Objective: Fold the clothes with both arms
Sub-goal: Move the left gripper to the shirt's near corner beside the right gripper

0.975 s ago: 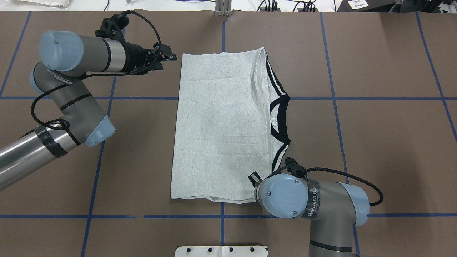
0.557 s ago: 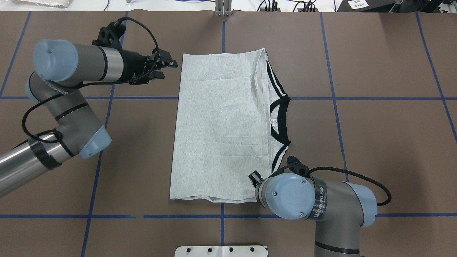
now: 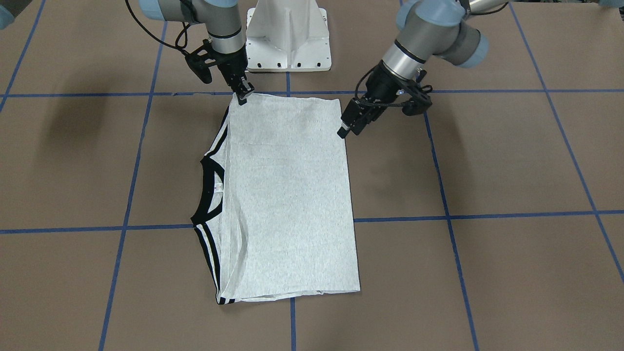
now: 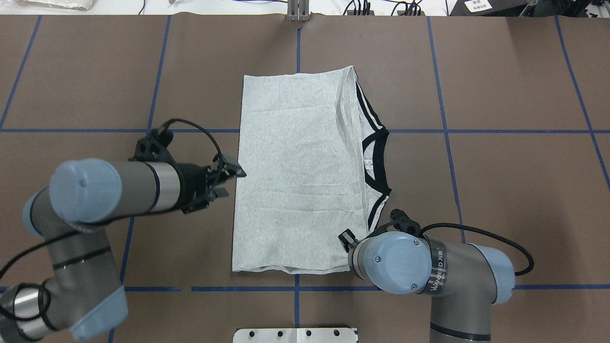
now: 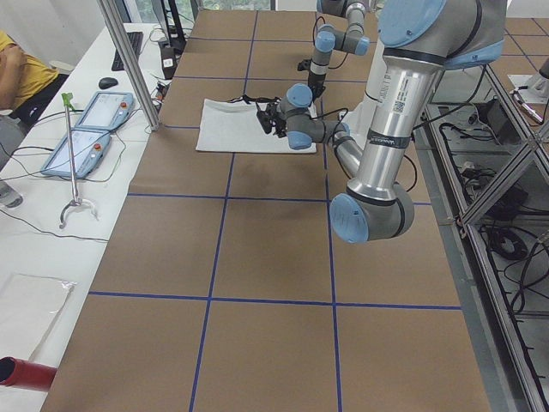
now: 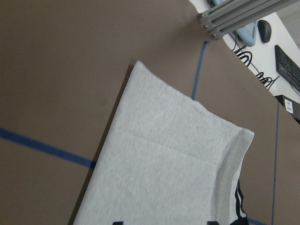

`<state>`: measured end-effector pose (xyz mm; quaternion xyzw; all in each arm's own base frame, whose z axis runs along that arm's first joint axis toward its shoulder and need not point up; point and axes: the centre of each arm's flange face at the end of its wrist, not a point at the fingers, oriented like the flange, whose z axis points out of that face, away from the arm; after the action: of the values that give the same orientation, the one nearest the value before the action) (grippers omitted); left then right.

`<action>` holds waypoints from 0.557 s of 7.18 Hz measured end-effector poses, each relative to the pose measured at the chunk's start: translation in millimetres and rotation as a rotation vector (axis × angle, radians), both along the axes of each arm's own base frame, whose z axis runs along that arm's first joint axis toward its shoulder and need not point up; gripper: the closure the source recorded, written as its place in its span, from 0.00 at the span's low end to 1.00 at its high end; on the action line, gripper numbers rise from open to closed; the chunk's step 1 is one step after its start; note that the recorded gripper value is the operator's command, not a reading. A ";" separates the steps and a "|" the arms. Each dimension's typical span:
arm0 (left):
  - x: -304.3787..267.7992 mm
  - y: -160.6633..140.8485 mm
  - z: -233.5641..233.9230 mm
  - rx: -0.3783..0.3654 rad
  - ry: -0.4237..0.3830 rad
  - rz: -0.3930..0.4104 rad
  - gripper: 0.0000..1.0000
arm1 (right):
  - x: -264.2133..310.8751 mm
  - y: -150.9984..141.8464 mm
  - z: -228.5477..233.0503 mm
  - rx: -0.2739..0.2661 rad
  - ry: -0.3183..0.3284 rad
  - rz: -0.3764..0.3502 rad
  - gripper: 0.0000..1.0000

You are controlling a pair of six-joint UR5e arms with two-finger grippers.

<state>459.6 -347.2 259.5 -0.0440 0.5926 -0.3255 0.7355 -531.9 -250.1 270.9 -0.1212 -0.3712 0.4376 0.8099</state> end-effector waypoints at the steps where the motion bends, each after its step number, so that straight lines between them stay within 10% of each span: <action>1: 19.6 41.9 -4.5 -0.063 -0.047 0.018 0.34 | 2.5 0.7 0.2 0.000 -0.002 -0.001 1.00; 4: 59.8 113.7 27.8 -0.128 -0.158 0.046 0.34 | 3.9 1.6 0.2 0.001 -0.003 -0.002 1.00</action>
<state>519.3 -233.5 287.3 -0.0786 0.5093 -0.3484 0.7830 -528.1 -248.4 271.1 -0.1217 -0.3724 0.4362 0.8101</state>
